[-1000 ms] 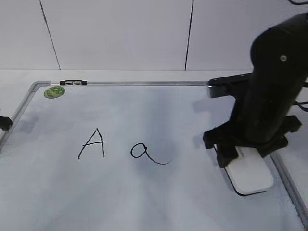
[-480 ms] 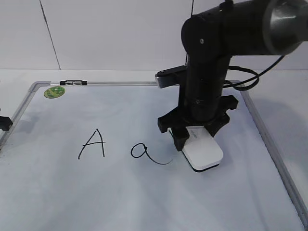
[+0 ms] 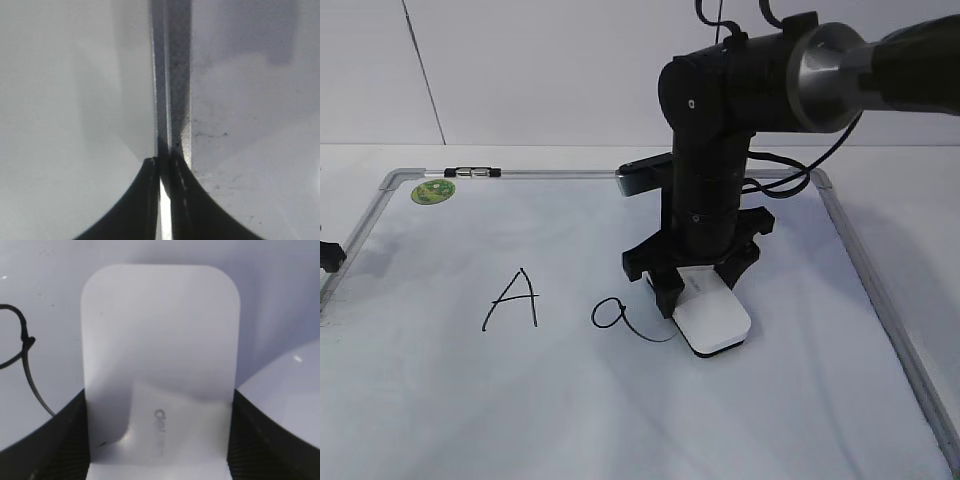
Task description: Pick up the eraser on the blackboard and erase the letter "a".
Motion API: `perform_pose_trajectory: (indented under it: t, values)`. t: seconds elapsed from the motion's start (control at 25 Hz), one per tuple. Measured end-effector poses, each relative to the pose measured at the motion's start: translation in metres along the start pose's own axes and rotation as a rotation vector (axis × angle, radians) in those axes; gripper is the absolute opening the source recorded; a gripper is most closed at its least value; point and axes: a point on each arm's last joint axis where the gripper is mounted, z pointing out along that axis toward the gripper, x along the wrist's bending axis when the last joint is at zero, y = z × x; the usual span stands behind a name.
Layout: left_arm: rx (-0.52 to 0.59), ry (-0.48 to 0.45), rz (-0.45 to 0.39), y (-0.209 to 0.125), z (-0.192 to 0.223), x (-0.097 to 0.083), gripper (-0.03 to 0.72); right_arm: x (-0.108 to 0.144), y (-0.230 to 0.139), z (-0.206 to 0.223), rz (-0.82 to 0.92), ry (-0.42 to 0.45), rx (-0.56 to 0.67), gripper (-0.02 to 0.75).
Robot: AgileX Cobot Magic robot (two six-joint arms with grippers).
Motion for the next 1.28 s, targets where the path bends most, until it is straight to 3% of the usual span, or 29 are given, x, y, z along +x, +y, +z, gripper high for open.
perform_pose_trajectory:
  t: [0.4, 0.72, 1.28]
  values:
    - [0.0, 0.002, 0.002, 0.0, 0.0, 0.0, 0.017, 0.007, 0.007, 0.008, -0.068, -0.028, 0.004, 0.517]
    - [0.0, 0.003, 0.0, 0.0, 0.0, 0.0, 0.017, 0.036, 0.009, 0.006, -0.194, -0.109, -0.055, 0.516]
    - [0.001, 0.005, 0.002, 0.0, 0.0, 0.0, 0.017, 0.059, 0.007, 0.007, -0.167, 0.0, -0.079, 0.516]
